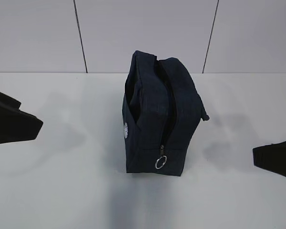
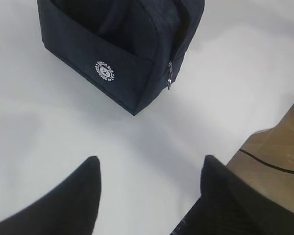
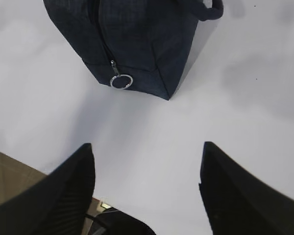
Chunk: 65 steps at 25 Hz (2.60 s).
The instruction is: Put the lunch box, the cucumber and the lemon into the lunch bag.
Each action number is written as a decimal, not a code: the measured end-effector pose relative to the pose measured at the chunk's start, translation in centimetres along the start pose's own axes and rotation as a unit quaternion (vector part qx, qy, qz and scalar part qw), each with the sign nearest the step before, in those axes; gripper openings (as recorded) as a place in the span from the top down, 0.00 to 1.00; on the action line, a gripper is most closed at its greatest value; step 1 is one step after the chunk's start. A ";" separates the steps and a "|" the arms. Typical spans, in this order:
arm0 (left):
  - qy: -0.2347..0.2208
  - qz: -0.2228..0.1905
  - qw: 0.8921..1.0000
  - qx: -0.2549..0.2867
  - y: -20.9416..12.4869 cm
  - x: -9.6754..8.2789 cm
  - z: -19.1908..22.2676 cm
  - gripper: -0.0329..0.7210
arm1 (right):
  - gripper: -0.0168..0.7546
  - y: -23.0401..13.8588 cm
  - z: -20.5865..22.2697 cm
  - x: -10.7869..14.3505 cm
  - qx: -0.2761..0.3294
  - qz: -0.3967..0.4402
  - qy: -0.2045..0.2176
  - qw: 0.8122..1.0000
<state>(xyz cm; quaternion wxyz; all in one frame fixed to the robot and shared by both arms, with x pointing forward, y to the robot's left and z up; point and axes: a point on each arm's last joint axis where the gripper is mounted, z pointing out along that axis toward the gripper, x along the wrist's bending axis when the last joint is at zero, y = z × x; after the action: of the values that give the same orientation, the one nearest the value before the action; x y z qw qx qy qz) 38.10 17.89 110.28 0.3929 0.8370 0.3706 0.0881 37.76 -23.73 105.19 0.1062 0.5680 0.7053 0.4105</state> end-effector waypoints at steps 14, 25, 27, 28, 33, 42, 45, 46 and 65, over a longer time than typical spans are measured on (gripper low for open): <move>0.001 0.000 1.000 -0.002 0.0 0.0 0.0 0.35 | 0.30 0.8 2.6 0.6 -0.007 -0.038 0.014 0.999; -0.006 -0.007 1.000 -0.006 0.1 -0.1 0.0 0.36 | 0.30 -0.5 8.8 3.1 0.048 -0.038 0.031 0.998; -0.008 -0.010 1.000 -0.007 0.1 -0.1 0.0 0.36 | 0.30 -0.7 10.0 2.9 0.058 -0.021 0.019 0.998; -0.008 -0.011 1.000 -0.009 0.2 -0.1 0.0 0.36 | 0.30 -0.8 10.6 2.7 0.061 -0.012 0.013 0.998; -0.007 -0.012 1.000 -0.016 0.3 -0.1 0.0 0.36 | 0.30 -1.6 12.6 3.0 0.068 0.004 0.002 0.998; -0.006 -0.014 1.000 -0.024 0.4 -0.1 0.0 0.36 | 0.30 -2.9 13.6 5.8 0.059 -0.016 0.029 0.998; -0.006 -0.014 1.000 -0.024 0.4 -0.1 0.0 0.37 | 0.30 -3.5 13.5 6.2 0.060 -0.014 0.031 0.998; -0.006 -0.014 1.000 -0.024 0.4 -0.1 0.0 0.37 | 0.30 -3.9 13.5 6.1 0.061 -0.013 0.030 0.998; -0.006 -0.014 1.000 -0.024 0.4 -0.1 0.0 0.37 | 0.30 -5.9 13.0 5.5 -0.049 -0.030 -0.011 0.998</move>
<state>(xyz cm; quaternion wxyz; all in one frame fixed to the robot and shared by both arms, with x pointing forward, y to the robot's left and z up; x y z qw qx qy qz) 38.26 17.65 110.61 0.4160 0.8227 0.3777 0.0863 39.72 -13.04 94.50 0.1542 0.5450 0.7000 0.4348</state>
